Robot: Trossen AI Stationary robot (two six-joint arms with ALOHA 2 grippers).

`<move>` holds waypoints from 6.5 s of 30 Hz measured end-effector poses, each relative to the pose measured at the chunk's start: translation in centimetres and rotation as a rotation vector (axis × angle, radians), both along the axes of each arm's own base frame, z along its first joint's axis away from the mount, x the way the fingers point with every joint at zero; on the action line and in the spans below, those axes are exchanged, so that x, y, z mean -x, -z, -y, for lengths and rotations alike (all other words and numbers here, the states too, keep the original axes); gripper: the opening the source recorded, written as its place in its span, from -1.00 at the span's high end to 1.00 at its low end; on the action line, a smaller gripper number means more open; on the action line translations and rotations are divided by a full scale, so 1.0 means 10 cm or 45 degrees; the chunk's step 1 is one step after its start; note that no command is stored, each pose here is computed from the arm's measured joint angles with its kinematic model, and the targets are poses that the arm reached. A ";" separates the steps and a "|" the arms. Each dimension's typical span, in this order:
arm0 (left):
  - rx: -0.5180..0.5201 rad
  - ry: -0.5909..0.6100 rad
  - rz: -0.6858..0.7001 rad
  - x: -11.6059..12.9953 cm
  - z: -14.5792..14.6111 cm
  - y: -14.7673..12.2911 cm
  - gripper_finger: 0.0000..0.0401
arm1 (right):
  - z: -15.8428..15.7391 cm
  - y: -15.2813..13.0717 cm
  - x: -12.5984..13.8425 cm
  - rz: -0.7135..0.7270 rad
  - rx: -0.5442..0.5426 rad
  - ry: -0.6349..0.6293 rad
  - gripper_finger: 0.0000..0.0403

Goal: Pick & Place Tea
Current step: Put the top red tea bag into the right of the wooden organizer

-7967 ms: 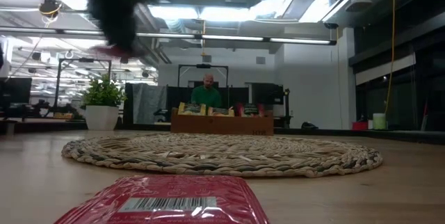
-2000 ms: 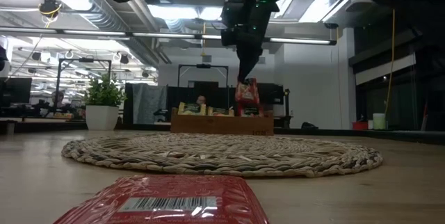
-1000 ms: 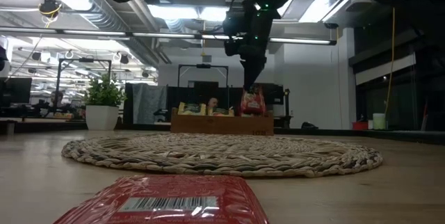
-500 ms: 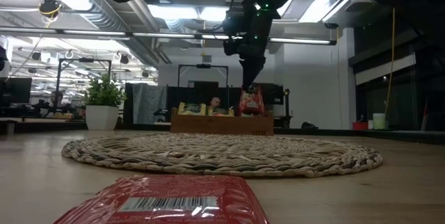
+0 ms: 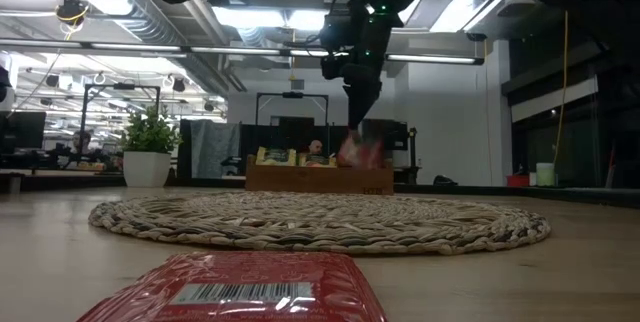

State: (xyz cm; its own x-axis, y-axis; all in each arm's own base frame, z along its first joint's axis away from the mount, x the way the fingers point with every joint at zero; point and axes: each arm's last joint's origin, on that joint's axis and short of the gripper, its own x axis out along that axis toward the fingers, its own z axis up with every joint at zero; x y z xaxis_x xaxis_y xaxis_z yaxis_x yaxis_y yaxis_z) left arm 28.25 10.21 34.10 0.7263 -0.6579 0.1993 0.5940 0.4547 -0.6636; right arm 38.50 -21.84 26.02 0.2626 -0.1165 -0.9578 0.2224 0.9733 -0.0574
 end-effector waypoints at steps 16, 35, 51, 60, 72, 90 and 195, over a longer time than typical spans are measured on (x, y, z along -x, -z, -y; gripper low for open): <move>0.001 -0.002 0.001 0.00 0.00 0.00 -0.01 | 0.02 0.01 0.07 -0.057 -0.034 -0.020 0.50; -0.013 -0.014 0.018 0.00 0.00 0.00 -0.01 | 0.06 -0.49 0.53 0.206 -0.468 -0.053 0.50; -0.058 -0.146 0.118 -0.01 -0.03 -0.01 -0.01 | -0.76 -1.63 0.99 0.535 -0.190 -0.055 0.50; -0.048 -0.390 0.194 0.00 -0.15 -0.03 -0.01 | -1.15 -1.58 1.33 0.923 -0.086 0.039 0.50; -0.057 -0.438 0.215 0.00 -0.17 -0.03 -0.01 | -1.07 -0.53 1.41 0.910 -0.198 0.247 0.50; -0.087 -0.453 0.227 0.00 -0.17 -0.03 -0.01 | -0.30 0.20 1.31 0.813 -0.318 0.232 0.50; -0.075 -0.469 0.151 -0.02 -0.18 0.03 -0.01 | -0.33 0.98 0.70 0.685 -0.028 -0.081 0.99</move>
